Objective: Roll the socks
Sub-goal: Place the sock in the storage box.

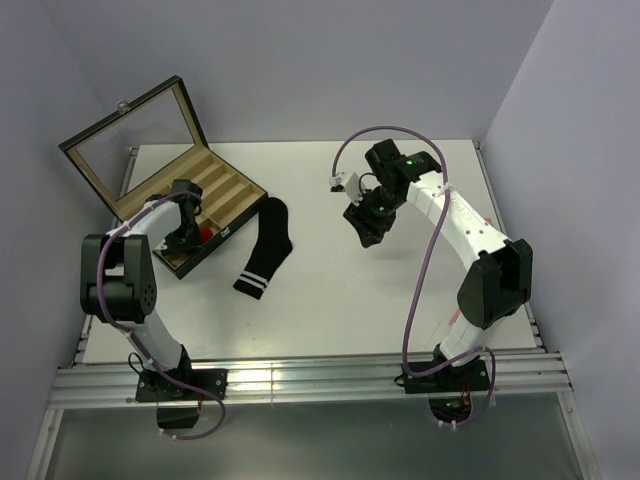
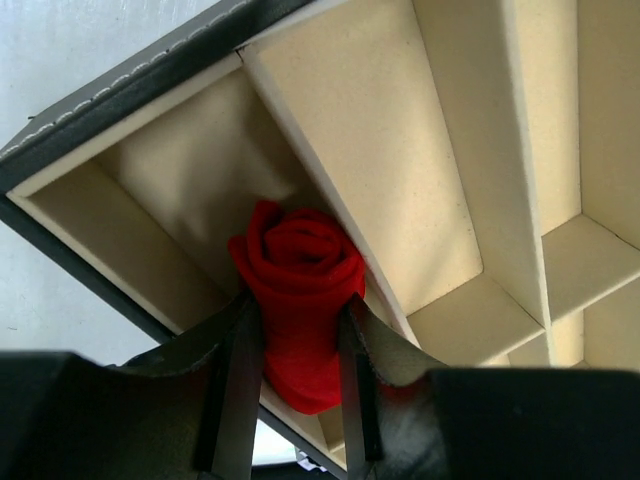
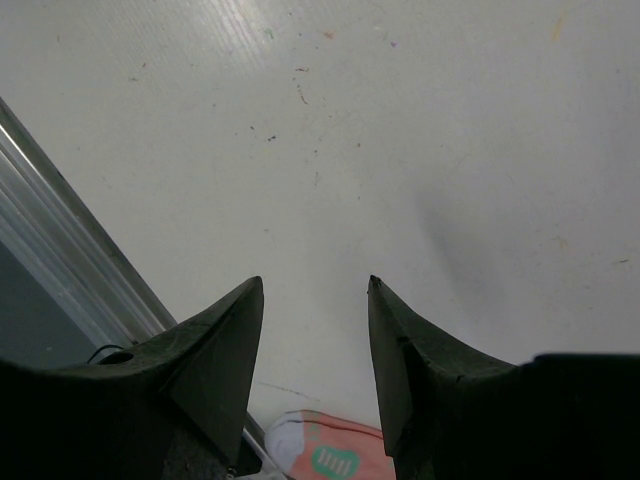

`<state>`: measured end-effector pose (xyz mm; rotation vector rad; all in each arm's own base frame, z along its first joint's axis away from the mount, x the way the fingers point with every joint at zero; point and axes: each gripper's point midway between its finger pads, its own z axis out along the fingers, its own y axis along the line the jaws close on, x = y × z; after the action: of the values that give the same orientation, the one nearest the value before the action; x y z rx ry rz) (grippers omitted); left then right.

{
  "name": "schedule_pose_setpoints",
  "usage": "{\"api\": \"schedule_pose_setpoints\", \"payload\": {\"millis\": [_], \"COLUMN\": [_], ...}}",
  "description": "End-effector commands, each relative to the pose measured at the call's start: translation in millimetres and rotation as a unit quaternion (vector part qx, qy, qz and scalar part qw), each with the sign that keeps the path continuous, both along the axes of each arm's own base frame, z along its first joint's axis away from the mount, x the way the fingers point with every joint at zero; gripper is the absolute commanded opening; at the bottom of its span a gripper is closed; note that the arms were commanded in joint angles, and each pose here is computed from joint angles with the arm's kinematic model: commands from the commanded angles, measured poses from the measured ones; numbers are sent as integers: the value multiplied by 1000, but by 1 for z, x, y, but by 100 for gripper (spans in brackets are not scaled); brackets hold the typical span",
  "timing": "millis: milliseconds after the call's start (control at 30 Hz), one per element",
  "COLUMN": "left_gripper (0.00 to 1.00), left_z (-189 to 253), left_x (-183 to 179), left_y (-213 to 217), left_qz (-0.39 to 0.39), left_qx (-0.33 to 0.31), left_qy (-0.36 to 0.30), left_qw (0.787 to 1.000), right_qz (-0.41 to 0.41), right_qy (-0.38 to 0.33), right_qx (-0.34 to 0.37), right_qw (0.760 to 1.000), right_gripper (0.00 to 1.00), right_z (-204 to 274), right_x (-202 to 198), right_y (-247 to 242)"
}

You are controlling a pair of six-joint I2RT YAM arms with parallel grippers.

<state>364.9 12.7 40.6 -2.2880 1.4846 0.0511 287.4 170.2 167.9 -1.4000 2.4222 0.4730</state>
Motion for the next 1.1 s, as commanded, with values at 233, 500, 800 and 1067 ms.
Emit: {"api": "schedule_pose_setpoints", "payload": {"millis": [233, 500, 800, 1067], "left_gripper": [35, 72, 78, 84], "left_z": [0, 21, 31, 56], "left_x": [-17, -1, 9, 17], "left_y": [29, 36, 33, 31], "left_qz": [334, 308, 289, 268], "left_qx": [-33, -14, -21, -22], "left_qy": [-99, -125, -141, -150], "left_qw": [937, 943, 947, 952], "right_qz": [-1, -3, -3, -6], "right_qy": [-18, -19, -20, -22], "right_qx": [11, 10, 6, 8], "right_qw": [1000, 1000, 1000, 1000], "right_gripper": [54, 54, 54, 54], "right_z": [9, 9, 7, 9], "right_x": [1, 2, 2, 5], "right_y": [-1, -1, -3, -2]}}
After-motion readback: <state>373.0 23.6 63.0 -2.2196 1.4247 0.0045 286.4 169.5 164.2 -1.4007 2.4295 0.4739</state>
